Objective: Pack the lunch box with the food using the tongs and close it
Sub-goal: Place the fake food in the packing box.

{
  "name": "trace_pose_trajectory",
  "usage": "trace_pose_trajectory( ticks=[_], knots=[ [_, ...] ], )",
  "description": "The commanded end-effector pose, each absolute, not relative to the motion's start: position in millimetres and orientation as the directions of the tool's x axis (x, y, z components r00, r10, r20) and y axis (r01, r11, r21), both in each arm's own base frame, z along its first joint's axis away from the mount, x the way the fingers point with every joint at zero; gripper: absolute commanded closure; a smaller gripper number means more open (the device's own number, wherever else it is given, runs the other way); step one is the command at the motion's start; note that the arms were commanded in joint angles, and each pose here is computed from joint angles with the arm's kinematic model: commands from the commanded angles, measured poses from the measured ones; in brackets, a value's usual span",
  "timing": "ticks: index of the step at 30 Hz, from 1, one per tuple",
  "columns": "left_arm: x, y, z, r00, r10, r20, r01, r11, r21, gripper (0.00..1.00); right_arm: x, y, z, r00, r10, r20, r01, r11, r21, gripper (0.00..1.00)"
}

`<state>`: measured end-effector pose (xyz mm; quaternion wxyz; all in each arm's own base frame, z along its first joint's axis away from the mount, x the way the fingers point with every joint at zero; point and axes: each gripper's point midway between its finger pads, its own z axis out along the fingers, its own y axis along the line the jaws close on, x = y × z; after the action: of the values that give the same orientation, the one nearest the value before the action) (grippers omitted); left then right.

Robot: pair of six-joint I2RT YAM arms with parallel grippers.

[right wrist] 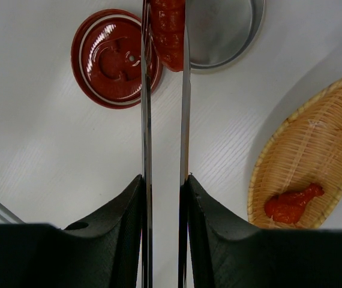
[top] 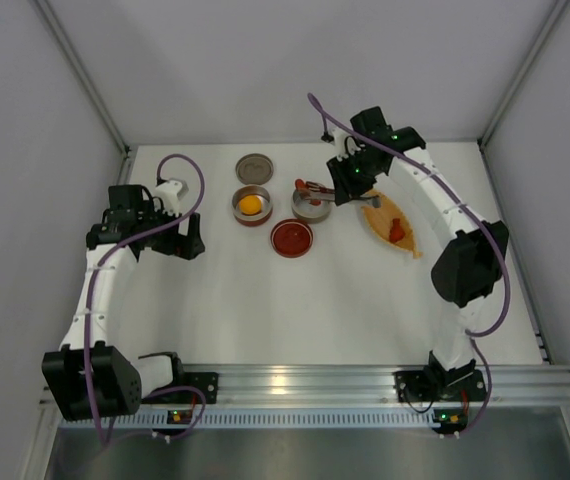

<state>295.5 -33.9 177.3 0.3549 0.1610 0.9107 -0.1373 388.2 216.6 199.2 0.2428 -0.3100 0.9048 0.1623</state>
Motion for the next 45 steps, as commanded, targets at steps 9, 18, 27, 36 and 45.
trace_pose_trajectory(
  ticks=[9, 18, 27, 36, 45],
  knots=[
    [303.8, -35.1, 183.1, -0.673, 0.188, -0.715, 0.4, 0.906, -0.139, 0.02, 418.1, 229.8, 190.1, -0.652, -0.47, -0.595, -0.646, 0.755, 0.111, 1.0],
    [303.6, -29.7, 180.7, -0.674, 0.201, -0.711, 0.389, 0.915, -0.11, 0.02, 427.4, 225.6, 179.4, -0.67, -0.459, -0.584, -0.63, 0.768, 0.119, 1.0],
    [305.9, -31.5, 174.2, -0.683, 0.192, -0.704, 0.388, 0.912, -0.129, 0.02, 425.4, 224.6, 165.9, -0.696, -0.457, -0.554, -0.623, 0.768, 0.148, 1.0],
    [306.4, -30.2, 169.6, -0.689, 0.196, -0.698, 0.387, 0.914, -0.126, 0.02, 424.6, 229.4, 168.0, -0.698, -0.449, -0.558, -0.627, 0.76, 0.173, 0.69],
    [308.3, -30.6, 168.9, -0.688, 0.194, -0.699, 0.388, 0.913, -0.128, 0.02, 424.1, 233.9, 177.2, -0.701, -0.437, -0.564, -0.629, 0.752, 0.199, 0.53]
  ],
)
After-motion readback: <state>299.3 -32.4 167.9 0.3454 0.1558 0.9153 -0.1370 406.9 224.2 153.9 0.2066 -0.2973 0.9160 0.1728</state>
